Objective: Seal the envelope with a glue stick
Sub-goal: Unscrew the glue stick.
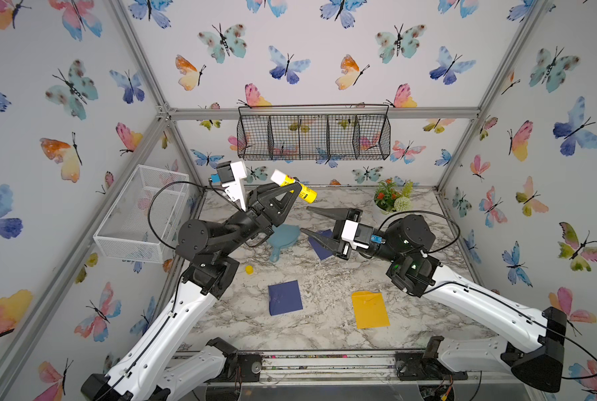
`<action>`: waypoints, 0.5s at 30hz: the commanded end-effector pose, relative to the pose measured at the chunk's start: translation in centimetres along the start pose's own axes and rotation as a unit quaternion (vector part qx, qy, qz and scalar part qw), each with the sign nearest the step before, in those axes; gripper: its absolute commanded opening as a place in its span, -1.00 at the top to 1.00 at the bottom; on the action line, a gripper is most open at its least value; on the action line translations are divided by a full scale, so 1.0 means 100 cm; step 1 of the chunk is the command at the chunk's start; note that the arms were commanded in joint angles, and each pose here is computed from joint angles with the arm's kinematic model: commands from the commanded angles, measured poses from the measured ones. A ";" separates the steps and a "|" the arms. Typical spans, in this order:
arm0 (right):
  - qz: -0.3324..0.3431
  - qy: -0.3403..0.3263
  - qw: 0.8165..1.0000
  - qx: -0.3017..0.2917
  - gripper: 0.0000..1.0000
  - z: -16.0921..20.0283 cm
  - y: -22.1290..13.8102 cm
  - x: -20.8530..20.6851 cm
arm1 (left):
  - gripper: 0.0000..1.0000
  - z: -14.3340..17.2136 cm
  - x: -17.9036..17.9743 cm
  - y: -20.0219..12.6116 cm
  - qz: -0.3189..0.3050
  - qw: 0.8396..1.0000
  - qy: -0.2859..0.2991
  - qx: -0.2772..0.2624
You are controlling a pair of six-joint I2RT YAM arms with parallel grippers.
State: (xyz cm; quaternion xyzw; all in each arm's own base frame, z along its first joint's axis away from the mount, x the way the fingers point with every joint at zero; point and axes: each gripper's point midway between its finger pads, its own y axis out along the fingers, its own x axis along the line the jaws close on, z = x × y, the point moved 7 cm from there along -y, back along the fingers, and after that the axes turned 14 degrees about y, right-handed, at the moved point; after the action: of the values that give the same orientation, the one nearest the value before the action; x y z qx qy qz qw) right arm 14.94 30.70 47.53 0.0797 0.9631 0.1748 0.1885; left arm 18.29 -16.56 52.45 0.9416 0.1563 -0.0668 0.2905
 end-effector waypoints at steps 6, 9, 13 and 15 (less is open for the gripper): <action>0.009 -0.054 0.994 -0.094 0.08 -0.041 -0.007 -0.002 | 1.00 -0.025 -0.022 -0.006 0.013 0.999 0.027 -0.019; 0.016 -0.068 0.992 -0.102 0.08 -0.047 -0.003 -0.006 | 1.00 -0.028 -0.025 -0.007 0.017 0.999 0.033 -0.020; 0.035 -0.079 0.992 -0.097 0.07 -0.046 0.006 -0.014 | 1.00 -0.028 -0.026 -0.006 0.020 0.999 0.033 -0.018; 0.045 -0.078 0.992 -0.090 0.07 -0.044 0.010 -0.018 | 1.00 -0.028 -0.026 -0.004 0.025 0.999 0.030 -0.015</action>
State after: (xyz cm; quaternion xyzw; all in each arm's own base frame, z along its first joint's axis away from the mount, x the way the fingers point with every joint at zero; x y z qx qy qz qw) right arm 14.51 29.86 51.21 0.0967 0.9302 0.2490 0.2519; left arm 16.69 -15.64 54.03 0.9411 0.1550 -0.0506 0.2961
